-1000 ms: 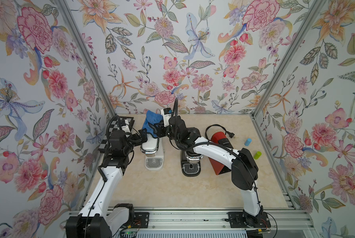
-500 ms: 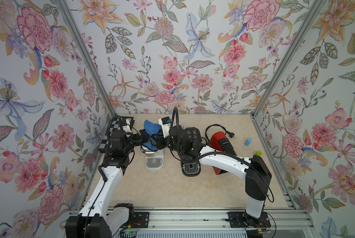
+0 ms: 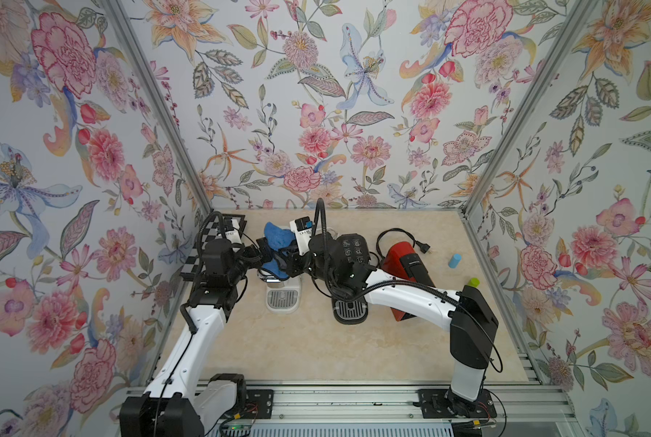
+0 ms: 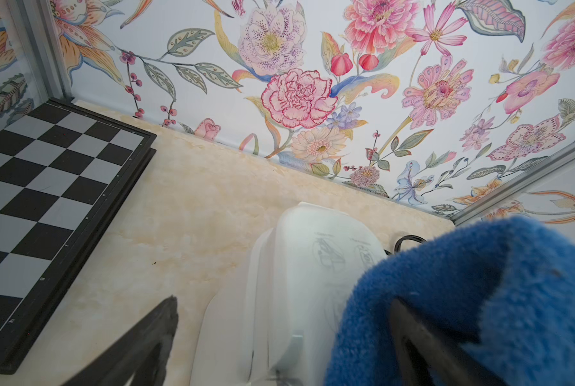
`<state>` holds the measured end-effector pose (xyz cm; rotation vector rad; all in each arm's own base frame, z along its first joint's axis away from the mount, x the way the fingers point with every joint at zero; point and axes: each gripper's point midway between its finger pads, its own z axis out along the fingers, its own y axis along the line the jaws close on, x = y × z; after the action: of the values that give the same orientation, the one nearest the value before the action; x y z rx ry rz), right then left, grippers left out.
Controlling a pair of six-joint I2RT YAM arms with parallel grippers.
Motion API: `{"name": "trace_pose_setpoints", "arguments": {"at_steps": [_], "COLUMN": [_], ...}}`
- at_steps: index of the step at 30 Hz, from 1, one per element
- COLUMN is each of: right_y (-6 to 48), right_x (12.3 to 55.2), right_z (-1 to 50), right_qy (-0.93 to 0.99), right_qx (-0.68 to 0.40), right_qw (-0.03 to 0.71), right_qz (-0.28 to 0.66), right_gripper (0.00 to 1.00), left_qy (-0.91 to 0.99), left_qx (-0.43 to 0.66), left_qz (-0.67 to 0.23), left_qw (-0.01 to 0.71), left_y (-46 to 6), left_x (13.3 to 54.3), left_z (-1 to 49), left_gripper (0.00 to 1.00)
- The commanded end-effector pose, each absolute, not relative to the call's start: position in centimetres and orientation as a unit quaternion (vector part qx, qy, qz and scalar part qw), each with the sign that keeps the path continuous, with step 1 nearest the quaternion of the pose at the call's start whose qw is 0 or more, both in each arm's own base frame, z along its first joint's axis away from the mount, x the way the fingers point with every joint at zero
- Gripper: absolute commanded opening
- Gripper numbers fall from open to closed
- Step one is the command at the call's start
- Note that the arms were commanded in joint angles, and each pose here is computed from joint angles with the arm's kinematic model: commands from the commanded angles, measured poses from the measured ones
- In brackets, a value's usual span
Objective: Wipe the surface of a coffee machine
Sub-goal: Wipe the dirt from the surface of the coffee machine.
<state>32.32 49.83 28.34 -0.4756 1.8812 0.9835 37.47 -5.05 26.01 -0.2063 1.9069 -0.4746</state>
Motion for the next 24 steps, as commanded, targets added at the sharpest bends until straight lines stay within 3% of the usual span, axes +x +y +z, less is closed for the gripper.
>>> {"name": "trace_pose_setpoints", "arguments": {"at_steps": [1, 13, 24], "right_y": [49.8, 48.2, 43.4], "right_x": [35.5, 41.3, 35.2], "right_z": [28.3, 28.4, 34.2], "right_qy": [0.766, 0.772, 0.748], "right_qx": [-0.177, -0.122, -0.158], "right_qw": [0.471, 0.487, 0.555], "right_qz": [0.401, 0.390, 0.328], "right_gripper": [0.00, 0.00, 0.00], "left_qy": [0.809, 0.809, 0.810], "left_qx": [-0.067, -0.068, -0.068], "left_qz": [-0.203, -0.198, -0.196], "left_qw": [0.547, 0.549, 0.548], "left_y": [-6.0, -5.9, -5.8], "left_x": [37.5, 37.5, 37.5], "left_z": [25.5, 25.6, 25.6], "left_gripper": [0.99, 0.99, 0.99]}}
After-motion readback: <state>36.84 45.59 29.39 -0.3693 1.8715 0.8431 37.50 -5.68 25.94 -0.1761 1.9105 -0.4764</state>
